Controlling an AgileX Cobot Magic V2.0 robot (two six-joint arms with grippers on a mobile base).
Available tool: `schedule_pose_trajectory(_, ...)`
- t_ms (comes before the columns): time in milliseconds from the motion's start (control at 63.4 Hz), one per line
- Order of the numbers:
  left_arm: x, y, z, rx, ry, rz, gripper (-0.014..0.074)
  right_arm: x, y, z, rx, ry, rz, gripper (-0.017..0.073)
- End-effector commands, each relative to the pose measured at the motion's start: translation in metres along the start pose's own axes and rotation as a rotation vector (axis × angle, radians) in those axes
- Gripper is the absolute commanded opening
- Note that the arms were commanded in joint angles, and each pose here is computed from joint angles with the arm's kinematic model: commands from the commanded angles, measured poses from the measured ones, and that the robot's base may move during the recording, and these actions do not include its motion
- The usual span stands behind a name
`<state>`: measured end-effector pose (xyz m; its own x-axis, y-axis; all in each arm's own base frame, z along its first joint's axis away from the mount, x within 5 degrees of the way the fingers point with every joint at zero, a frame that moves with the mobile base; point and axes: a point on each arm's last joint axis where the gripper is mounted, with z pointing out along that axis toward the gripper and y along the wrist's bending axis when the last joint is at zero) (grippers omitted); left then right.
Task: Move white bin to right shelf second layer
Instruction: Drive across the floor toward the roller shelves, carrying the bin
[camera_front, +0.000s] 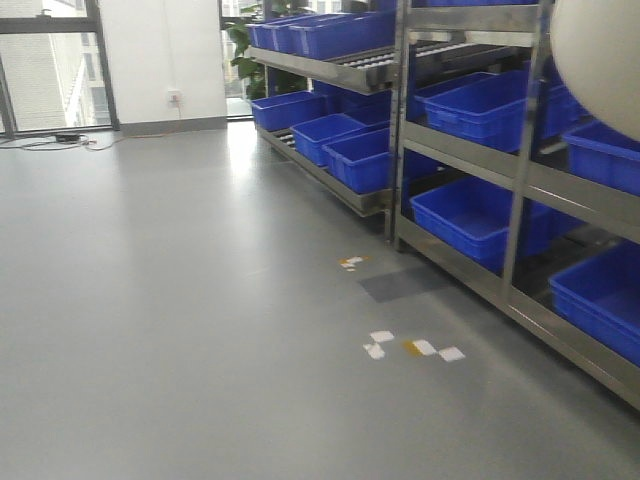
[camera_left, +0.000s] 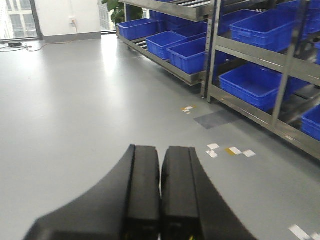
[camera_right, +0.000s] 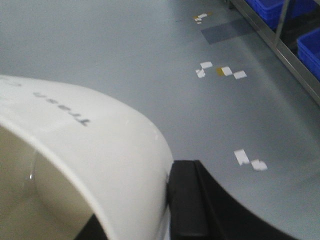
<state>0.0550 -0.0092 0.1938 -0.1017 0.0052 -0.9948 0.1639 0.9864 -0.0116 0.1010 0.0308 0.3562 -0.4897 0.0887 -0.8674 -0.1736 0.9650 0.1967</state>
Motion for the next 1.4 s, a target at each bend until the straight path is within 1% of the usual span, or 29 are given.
schedule_pose_trajectory(0, 0.0003, -0.0004, 0.0005, 0.008, -0.076, -0.007, 0.0085, -0.0158, 0.0031, -0.0054, -0.025, -0.118, 0.005, 0.0050)
schedule_pose_trajectory(1389, 0.0003, -0.0004, 0.0005, 0.008, -0.076, -0.007, 0.0085, -0.0158, 0.0031, -0.0054, -0.025, -0.118, 0.005, 0.0050)
